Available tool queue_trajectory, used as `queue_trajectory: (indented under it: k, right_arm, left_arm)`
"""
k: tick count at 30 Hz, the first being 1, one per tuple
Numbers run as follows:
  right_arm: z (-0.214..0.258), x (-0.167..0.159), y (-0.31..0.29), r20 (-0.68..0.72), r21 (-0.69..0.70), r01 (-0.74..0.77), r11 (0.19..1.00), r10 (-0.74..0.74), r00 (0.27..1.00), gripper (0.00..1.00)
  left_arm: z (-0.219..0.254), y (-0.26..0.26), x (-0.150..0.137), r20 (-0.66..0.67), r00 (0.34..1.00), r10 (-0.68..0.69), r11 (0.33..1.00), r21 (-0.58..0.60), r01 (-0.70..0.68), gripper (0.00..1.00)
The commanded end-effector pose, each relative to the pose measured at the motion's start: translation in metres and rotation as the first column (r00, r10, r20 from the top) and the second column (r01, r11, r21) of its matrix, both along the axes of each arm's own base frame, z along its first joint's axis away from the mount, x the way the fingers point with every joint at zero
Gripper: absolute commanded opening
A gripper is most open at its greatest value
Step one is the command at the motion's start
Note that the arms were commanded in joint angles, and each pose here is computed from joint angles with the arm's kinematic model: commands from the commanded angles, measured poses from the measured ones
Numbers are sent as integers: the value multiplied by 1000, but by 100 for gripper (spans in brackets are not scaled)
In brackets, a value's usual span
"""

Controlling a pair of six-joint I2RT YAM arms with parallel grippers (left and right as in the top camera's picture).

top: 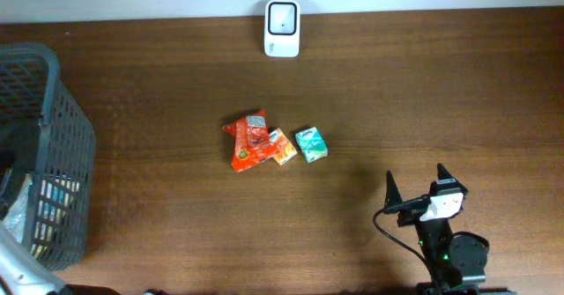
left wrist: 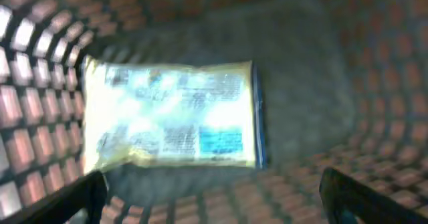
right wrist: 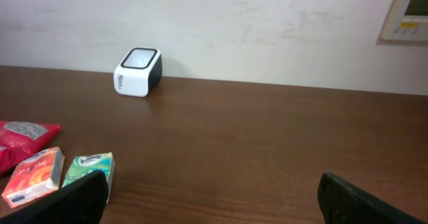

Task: Scan the item barcode
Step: 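Reach the left gripper into the basket and grasp the large cream bag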

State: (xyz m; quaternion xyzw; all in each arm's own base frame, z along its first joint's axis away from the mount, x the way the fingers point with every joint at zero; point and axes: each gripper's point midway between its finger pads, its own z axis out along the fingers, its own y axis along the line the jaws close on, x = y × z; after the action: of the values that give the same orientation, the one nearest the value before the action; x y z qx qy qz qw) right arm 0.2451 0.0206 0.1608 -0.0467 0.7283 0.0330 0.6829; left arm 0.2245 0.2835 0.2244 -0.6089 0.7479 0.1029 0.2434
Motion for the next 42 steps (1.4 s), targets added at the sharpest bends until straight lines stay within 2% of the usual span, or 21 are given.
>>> queue_trajectory:
  k: [1,6,11,14,17,19,20,28,31,35,38,42]
  right_arm:
    - [-3,0,-2,-6,12,8,1000,-8,1000,99]
    - [-3,0,-2,-6,12,8,1000,-8,1000,99]
    - [-3,0,-2,-6,12,8,1000,-8,1000,99]
    - [-3,0,-2,-6,12,8,1000,-8,1000,99]
    - [-3,0,-2,-6,12,8,1000,-8,1000,99]
    - [-3,0,-2,-6,12,8,1000,-8,1000,99]
    - [-3,0,-2,-6,12,8,1000,-8,1000,99]
    - [-3,0,-2,-6,12,8,1000,-8,1000,99]
    - [-3,0,-2,-6,12,8,1000,-8,1000,99]
    - [-3,0,-2,-6,12,8,1000,-8,1000,99]
    - [-3,0,-2,-6,12,8,1000,-8,1000,99]
    - [-3,0,-2,-6,12,8,1000,-8,1000,99]
  left_arm:
    - [-41,9,4,-61,991,-122,992,6,122,100]
    - [-100,16,12,-149,971,-188,980,-97,175,100]
    - [-135,11,14,-192,946,-260,955,-193,223,100]
    - [-164,7,11,-246,901,-356,919,-267,290,100]
    - [-192,7,10,-283,826,-488,859,-324,397,99]
    - [-207,1,17,-248,778,-578,801,-358,480,100]
    - [-212,3,18,-248,770,-587,794,-361,489,100]
    - [-208,38,49,-228,809,-542,840,-185,511,100]
    - [-208,34,52,-215,814,-539,841,-192,506,95]
    - [-205,23,62,-238,697,-676,737,-202,645,97]
    - [-187,16,98,-165,577,-800,597,-121,793,95]
    - [-147,30,119,-188,560,-807,573,-23,819,95]
